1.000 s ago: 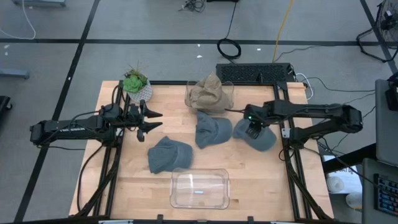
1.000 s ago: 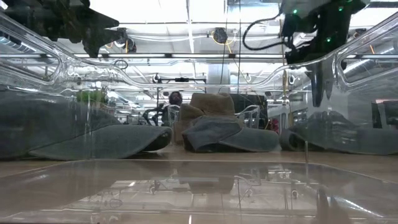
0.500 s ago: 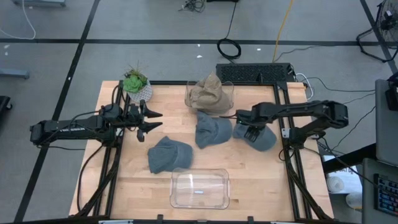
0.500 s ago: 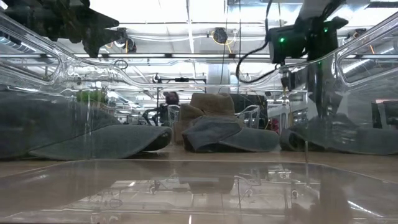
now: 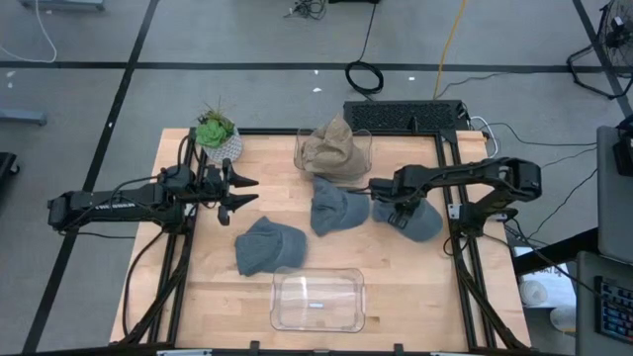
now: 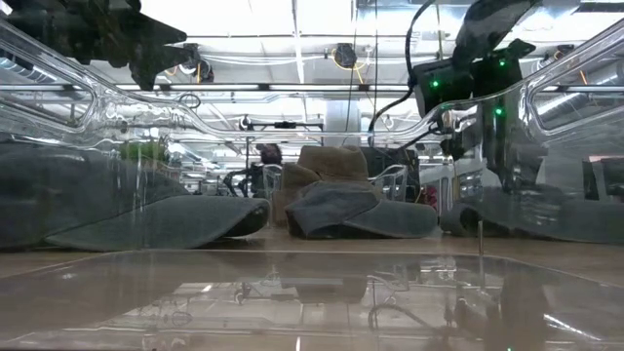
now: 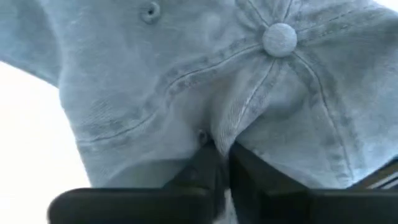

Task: Pick & Place hat
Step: Put the top right blue cap into the bottom transparent bin

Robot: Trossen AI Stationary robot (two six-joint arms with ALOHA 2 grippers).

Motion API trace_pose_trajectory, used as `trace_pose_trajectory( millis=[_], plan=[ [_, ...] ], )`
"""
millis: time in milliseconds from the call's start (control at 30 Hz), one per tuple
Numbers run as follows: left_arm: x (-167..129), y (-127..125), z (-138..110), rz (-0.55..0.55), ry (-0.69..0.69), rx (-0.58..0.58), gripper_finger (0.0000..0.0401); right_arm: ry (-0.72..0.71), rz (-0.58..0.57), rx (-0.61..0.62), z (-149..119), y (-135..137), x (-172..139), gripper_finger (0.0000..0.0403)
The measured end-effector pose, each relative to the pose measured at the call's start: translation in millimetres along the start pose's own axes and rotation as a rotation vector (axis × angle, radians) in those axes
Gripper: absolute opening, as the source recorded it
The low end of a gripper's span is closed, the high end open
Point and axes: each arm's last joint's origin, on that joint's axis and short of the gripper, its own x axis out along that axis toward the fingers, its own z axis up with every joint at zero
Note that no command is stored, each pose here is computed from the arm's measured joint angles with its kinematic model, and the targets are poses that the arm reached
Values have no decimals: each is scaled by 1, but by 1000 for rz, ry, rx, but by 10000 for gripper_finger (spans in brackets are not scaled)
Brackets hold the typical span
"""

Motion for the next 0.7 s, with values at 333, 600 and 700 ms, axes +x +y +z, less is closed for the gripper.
trace_pose_trajectory(
  millis=[333, 600, 700],
  plan=[
    [0, 0, 0, 0, -1, 0, 191, -151, 43, -15, -11, -3, -23, 2],
    [0, 0, 0, 0, 0, 1, 191, -476, 156, -1, -38, -5, -65, 1],
    [0, 0, 0, 0, 0, 0, 191, -603, 170, 0, -49, -5, -79, 1]
  ],
)
